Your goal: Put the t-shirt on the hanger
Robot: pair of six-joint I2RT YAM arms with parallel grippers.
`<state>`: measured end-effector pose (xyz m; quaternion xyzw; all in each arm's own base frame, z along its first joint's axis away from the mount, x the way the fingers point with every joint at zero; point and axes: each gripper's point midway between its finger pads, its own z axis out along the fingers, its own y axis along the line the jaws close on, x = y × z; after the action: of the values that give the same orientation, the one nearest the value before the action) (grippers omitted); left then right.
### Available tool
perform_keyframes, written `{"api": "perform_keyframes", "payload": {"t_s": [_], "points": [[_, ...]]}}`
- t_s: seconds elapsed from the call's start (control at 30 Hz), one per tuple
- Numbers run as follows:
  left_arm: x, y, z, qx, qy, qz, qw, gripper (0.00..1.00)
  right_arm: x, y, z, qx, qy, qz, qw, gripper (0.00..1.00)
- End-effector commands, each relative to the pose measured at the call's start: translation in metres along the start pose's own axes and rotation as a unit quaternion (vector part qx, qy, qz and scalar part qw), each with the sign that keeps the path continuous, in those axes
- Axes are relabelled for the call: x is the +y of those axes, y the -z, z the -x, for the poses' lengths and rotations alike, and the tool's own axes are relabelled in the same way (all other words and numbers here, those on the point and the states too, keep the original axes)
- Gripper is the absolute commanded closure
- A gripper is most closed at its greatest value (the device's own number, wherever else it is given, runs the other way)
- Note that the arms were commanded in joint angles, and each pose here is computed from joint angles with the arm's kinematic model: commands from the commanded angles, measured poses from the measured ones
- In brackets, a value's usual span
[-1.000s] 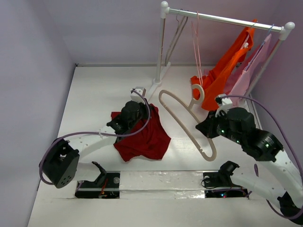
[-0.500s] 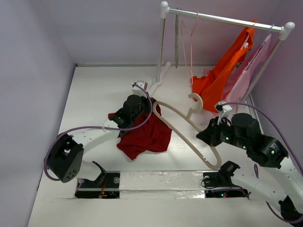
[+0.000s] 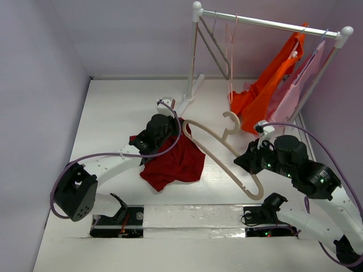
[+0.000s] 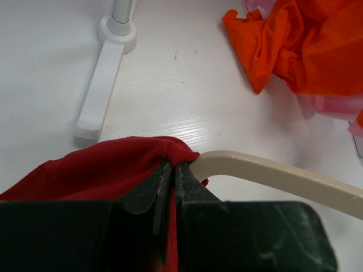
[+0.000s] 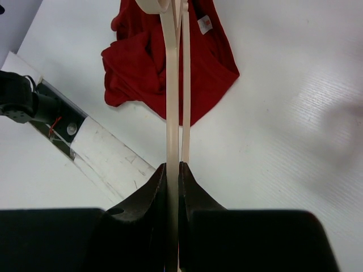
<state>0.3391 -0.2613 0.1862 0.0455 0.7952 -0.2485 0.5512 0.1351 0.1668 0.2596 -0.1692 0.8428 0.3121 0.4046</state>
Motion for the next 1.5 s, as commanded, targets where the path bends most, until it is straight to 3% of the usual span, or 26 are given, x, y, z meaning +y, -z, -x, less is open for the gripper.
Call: {"api": "perform_keyframes", "payload": {"t_s": [0.0,0.4,0.63,0.8,1.03,1.4,1.47], "points": [[-0.007,0.006,0.028,-0.04,0.003,-0.012,0.999,1.0,0.013,0.003,0.026,-0.046,0.021,0.025,0.998,1.0],[-0.013,0.016,0.038,-0.044,0.004,-0.025,0.999,1.0,0.006,-0.023,0.017,-0.025,0.036,0.021,0.999,1.0],[-0.032,0.027,0.032,-0.032,0.009,-0.065,0.997,1.0,0.033,-0.04,0.019,-0.042,0.022,0.097,0.994,1.0],[-0.049,0.042,0.035,-0.023,0.001,-0.088,0.996,1.0,0.058,-0.06,0.03,-0.082,0.014,0.14,0.987,1.0],[-0.058,0.079,0.051,-0.037,0.015,-0.087,0.995,1.0,0.065,-0.096,0.051,-0.167,0.021,0.084,0.982,1.0],[-0.071,0.137,0.108,-0.086,0.038,-0.114,0.989,1.0,0.105,-0.127,0.102,-0.332,0.024,0.079,0.94,1.0],[-0.072,0.149,0.126,-0.099,0.041,-0.113,0.988,1.0,0.117,-0.117,0.115,-0.37,0.024,0.082,0.925,1.0]]}}
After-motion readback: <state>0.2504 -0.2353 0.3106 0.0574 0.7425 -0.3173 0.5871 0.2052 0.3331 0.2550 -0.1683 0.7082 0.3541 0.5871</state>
